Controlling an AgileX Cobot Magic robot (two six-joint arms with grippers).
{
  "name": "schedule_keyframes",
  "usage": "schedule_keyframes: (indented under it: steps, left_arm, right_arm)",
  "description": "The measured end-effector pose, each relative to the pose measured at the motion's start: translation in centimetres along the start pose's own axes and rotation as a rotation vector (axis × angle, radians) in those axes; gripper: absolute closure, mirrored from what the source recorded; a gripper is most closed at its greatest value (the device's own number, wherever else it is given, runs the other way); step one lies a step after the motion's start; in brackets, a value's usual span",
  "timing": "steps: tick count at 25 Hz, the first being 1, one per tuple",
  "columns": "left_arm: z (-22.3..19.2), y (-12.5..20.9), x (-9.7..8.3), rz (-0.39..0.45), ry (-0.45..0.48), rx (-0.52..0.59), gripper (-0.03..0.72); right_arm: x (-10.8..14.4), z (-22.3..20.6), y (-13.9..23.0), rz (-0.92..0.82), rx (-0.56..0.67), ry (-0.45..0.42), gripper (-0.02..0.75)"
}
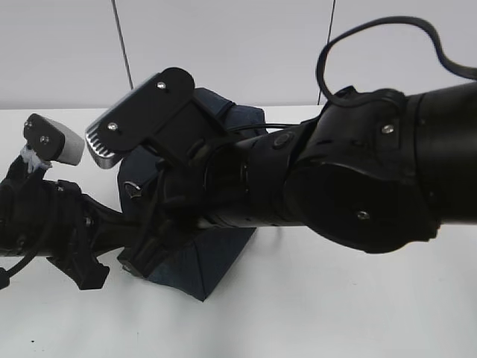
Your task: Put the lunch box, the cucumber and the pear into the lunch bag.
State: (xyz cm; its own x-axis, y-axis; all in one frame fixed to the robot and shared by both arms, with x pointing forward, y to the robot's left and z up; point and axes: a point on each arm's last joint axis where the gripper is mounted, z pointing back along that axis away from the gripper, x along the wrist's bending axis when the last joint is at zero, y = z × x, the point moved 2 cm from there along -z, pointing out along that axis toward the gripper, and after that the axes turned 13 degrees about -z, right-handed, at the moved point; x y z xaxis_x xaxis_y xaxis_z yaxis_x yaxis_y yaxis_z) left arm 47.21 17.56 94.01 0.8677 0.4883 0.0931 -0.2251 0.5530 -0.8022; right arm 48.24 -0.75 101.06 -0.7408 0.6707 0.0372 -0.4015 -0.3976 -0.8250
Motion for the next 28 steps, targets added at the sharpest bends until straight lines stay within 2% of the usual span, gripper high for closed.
schedule_keyframes:
  steps: [12,21,28]
  left_arm:
    - [0.0,0.1,-0.2,-0.066,0.030,0.021,0.697]
    - [0.5,-0.3,-0.7,-0.077,0.061,0.011,0.697]
    - [1.8,-0.5,-1.4,-0.057,0.081,0.051,0.699]
  right_arm:
    - [-3.7,1.3,-2.9,-0.053,-0.061,0.084,0.732]
    - [-11.0,2.7,-4.1,-0.152,-0.104,0.247,0.732]
    - [-15.7,1.4,-3.7,-0.209,-0.087,0.333,0.732]
